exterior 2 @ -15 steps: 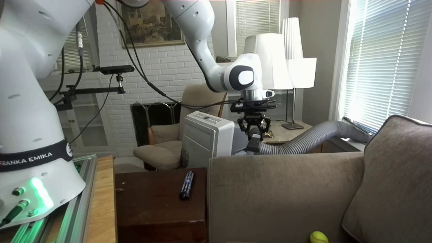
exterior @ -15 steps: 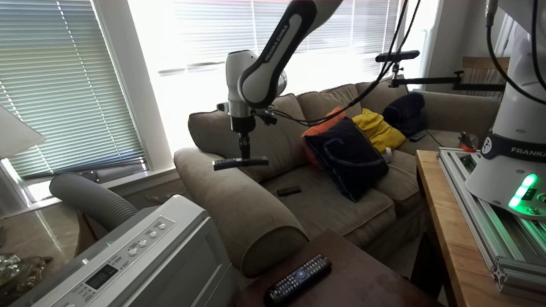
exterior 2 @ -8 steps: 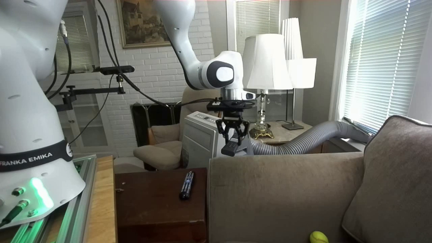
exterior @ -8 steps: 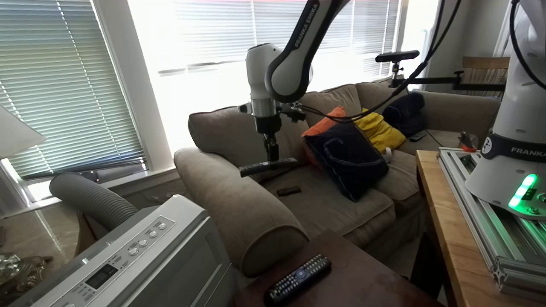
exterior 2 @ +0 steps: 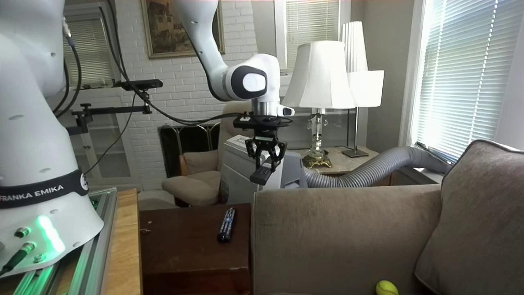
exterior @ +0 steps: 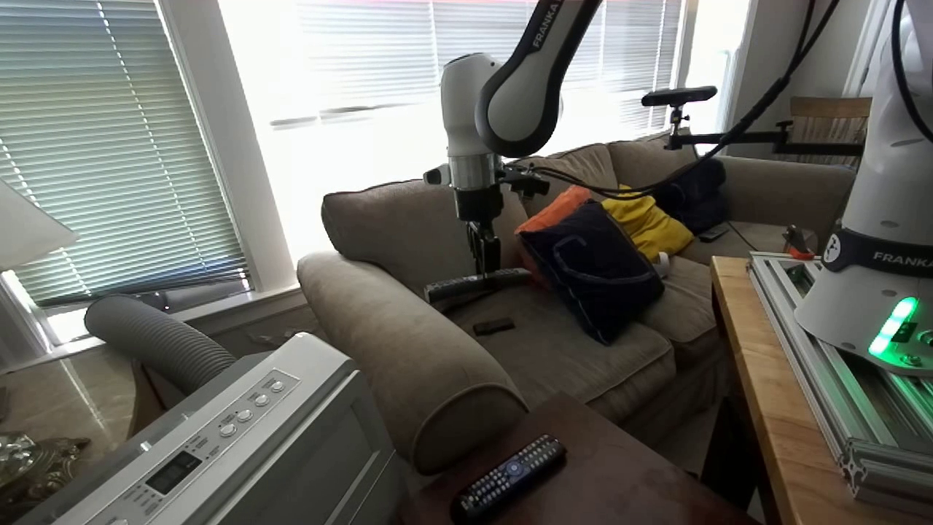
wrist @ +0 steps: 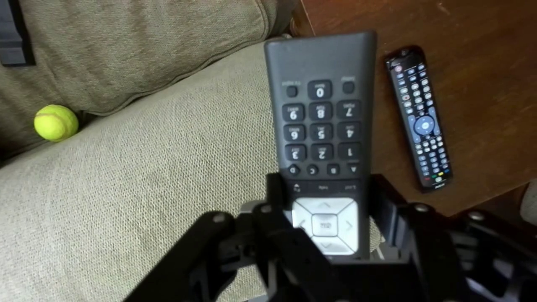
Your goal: Put the remote on the table
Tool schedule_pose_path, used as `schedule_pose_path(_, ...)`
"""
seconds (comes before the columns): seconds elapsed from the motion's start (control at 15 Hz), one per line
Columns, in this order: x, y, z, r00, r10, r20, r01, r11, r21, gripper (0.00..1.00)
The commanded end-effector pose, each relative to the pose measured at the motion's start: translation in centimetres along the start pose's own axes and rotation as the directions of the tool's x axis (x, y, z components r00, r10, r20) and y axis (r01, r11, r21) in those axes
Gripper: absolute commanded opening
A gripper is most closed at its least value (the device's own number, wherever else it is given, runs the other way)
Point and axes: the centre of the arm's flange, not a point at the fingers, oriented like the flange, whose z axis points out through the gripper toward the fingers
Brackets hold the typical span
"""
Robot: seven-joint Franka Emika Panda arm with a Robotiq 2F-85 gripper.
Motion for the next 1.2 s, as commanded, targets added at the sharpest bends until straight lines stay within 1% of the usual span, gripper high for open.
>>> schedule_pose_path(0.0, 0.0, 0.0, 0.0, 1.000, 0.000, 0.000, 0.000, 1.000, 0.000, 0.54)
schedule_pose_path(0.07, 0.0, 0.1, 0.0, 1.000, 0.000, 0.000, 0.000, 1.000, 0.000, 0.29)
schedule_pose_path(0.2, -0.2, -2.0, 0.8, 0.998, -0.059, 0.011, 0.059, 0.998, -0.028, 0.29)
schedule_pose_path(0.4, -0.2, -5.9, 1.9, 0.988, -0.155, 0.016, 0.156, 0.988, -0.024, 0.29)
schedule_pose_path(0.67, -0.2, -10.5, 3.8, 0.961, -0.274, 0.033, 0.275, 0.961, -0.020, 0.29)
schedule_pose_path(0.87, -0.7, -13.4, 5.4, 0.942, -0.331, 0.056, 0.332, 0.943, -0.019, 0.29)
schedule_pose_path(1.13, -2.1, -16.8, 7.3, 0.914, -0.399, 0.077, 0.399, 0.917, 0.013, 0.29)
